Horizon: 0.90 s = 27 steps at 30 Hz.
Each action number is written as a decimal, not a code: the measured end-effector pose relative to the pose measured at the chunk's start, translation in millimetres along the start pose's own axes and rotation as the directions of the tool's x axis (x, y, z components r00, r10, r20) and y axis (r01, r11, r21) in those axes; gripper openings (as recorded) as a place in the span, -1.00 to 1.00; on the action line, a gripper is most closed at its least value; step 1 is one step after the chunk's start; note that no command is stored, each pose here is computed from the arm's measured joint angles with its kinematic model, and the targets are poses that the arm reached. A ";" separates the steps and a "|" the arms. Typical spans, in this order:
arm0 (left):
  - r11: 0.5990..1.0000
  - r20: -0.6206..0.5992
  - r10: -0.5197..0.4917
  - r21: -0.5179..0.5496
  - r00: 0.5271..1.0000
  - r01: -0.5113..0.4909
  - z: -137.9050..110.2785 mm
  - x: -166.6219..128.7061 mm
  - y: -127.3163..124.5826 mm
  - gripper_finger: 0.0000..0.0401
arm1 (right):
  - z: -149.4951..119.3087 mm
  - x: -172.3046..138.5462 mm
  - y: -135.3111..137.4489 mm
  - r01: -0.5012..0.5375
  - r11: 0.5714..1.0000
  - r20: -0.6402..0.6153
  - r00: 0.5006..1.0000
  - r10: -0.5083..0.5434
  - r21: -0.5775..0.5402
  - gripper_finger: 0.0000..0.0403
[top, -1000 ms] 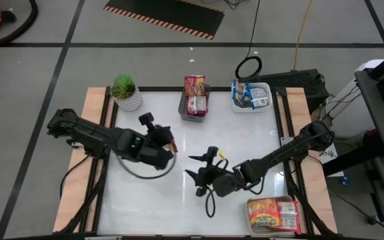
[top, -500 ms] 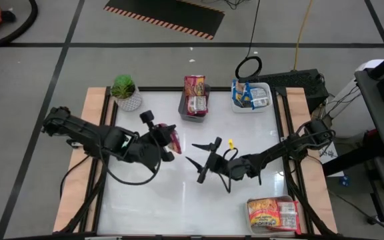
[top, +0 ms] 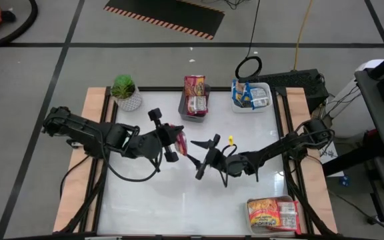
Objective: Sort Maruchan noodles
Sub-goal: Put the red noodle pack into the black bin
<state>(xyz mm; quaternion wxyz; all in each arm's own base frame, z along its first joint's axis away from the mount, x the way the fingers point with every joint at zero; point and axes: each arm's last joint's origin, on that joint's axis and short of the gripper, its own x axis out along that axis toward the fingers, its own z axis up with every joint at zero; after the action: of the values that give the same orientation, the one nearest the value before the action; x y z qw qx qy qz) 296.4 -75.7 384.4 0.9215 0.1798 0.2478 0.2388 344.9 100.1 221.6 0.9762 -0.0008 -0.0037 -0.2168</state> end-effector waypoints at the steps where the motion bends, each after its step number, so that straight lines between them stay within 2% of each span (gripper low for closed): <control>1: 1.000 -0.001 0.002 0.000 1.000 -0.002 -0.1 0.4 0.4 -0.99 | -1.5 1.5 -0.7 -0.009 1.000 -0.005 1.000 0.009 0.003 0.23; 10: 1.000 -0.018 -0.001 0.013 1.000 0.001 -2.2 5.4 -4.0 -0.99 | -12.1 10.8 -1.8 0.000 0.999 0.020 1.000 -0.002 0.053 0.23; 21: 1.000 -0.033 0.001 0.027 0.999 0.000 -3.7 18.3 -15.2 -0.99 | -15.5 17.9 -2.6 -0.058 0.996 0.040 0.998 0.056 0.071 0.23; 27: 1.000 -0.044 -0.003 0.027 0.999 0.005 -5.2 19.9 -17.4 -0.99 | -28.0 29.7 1.2 0.038 0.999 0.020 0.999 -0.038 0.000 0.23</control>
<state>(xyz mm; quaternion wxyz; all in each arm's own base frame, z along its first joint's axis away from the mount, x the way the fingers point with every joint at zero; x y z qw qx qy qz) 314.9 -78.4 364.9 0.9138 0.1864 0.2716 0.2375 372.5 88.5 193.7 0.9718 -0.0029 -0.0137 -0.2353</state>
